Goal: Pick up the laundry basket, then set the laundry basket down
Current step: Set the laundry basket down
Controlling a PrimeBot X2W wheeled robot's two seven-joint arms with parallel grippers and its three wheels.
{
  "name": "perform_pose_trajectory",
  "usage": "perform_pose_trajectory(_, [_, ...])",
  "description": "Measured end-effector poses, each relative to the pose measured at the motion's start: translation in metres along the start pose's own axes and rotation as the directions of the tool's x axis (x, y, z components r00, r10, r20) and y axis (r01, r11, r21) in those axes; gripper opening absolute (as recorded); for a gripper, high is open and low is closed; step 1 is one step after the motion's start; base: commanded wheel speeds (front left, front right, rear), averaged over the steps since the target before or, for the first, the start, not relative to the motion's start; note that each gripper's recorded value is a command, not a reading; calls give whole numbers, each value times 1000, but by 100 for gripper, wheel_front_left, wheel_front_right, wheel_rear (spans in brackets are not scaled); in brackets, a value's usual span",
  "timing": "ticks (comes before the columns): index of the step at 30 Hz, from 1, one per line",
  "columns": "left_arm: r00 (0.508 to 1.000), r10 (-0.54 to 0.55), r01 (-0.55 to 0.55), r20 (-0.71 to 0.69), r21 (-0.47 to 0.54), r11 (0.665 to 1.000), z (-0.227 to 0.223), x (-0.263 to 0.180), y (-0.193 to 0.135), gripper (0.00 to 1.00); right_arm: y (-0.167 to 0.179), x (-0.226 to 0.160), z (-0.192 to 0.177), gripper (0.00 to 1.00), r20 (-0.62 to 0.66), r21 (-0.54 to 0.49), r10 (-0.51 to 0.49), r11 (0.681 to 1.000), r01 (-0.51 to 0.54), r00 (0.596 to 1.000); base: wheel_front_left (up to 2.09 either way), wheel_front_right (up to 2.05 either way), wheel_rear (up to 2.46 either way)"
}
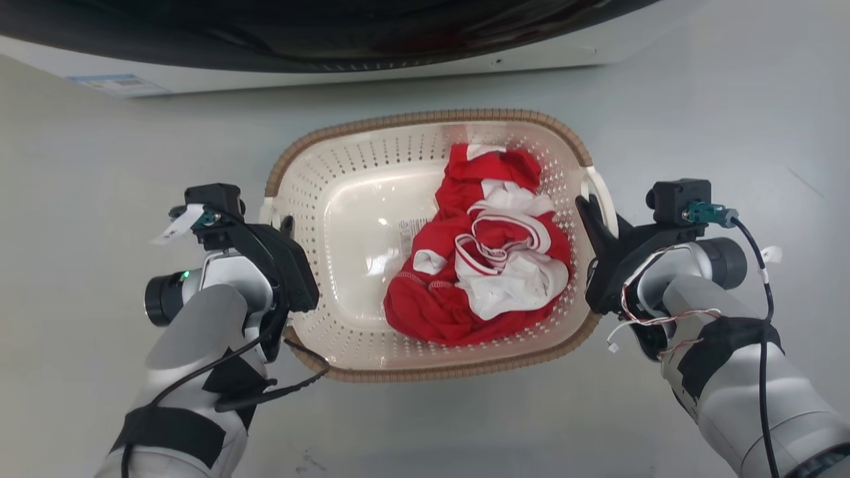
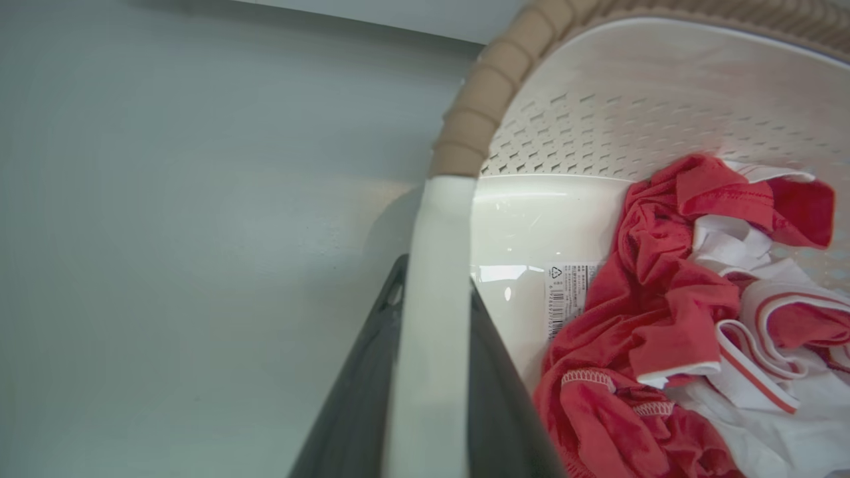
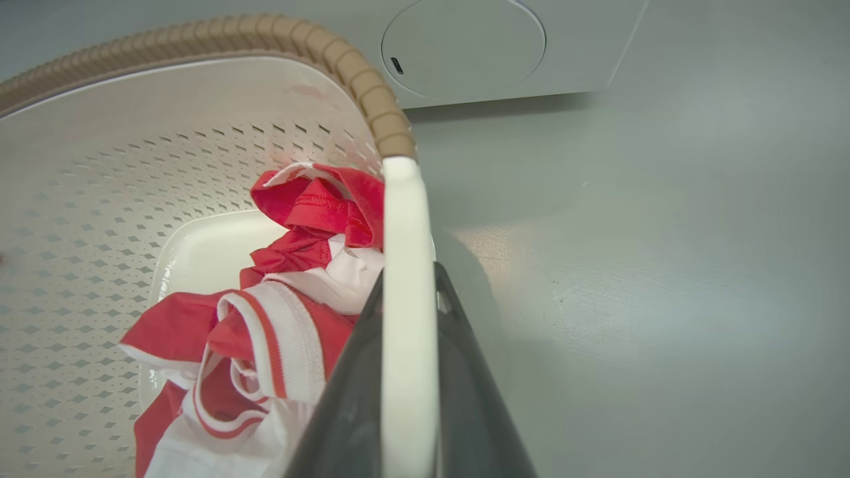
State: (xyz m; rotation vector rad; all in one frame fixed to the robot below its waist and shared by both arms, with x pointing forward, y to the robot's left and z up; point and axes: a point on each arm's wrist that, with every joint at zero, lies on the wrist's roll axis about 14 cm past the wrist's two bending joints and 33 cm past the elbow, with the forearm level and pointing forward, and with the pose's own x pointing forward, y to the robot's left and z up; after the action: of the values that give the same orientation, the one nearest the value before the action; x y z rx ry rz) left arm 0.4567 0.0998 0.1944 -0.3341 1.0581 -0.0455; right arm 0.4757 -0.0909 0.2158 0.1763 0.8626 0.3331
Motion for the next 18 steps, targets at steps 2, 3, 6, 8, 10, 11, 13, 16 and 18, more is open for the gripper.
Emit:
perform_pose_trajectory(2, [1000, 2, -2, 10, 12, 1000, 2, 6, 2, 0, -2, 5, -1, 0, 4, 0, 1, 1000, -1, 1000, 0, 0, 0])
perform_pose_trajectory(3, [1000, 2, -2, 12, 17, 1000, 2, 9, 2, 0, -3, 8, -2, 0, 1, -1, 1, 1000, -1, 1000, 0, 0, 0])
perform_pose_trajectory(6, [1000, 4, -4, 15, 17, 1000, 1, 16, 3, 0, -6, 14, -7, 0, -6, -1, -3, 1000, 3, 1000, 0, 0, 0])
perform_pose_trajectory(8, [1000, 6, -7, 18, 20, 1000, -1, 21, 5, 0, -9, 18, -10, 0, -12, -1, -6, 1000, 6, 1000, 0, 0, 0])
perform_pose_trajectory(10, [1000, 8, -8, 23, 25, 1000, -1, 26, 6, 0, -11, 22, -13, 0, -14, 1, -10, 1000, 10, 1000, 0, 0, 0])
perform_pose_trajectory(11, [1000, 8, -9, 27, 26, 1000, -1, 28, 6, 0, -12, 23, -15, 0, -17, 2, -12, 1000, 12, 1000, 0, 0, 0])
perform_pose_trajectory(13, [999, 10, -11, 32, 33, 999, -1, 32, 6, 0, -15, 26, -17, 0, -17, 3, -15, 1000, 15, 1000, 0, 0, 0])
perform_pose_trajectory(16, [999, 10, -11, 41, 37, 999, -1, 37, 7, 0, -17, 31, -19, 0, -20, 1, -18, 1000, 18, 1000, 0, 0, 0])
perform_pose_trajectory(18, [999, 10, -11, 40, 40, 999, -2, 40, 8, 0, -19, 33, -22, 0, -23, -7, -21, 1000, 21, 999, 0, 0, 0])
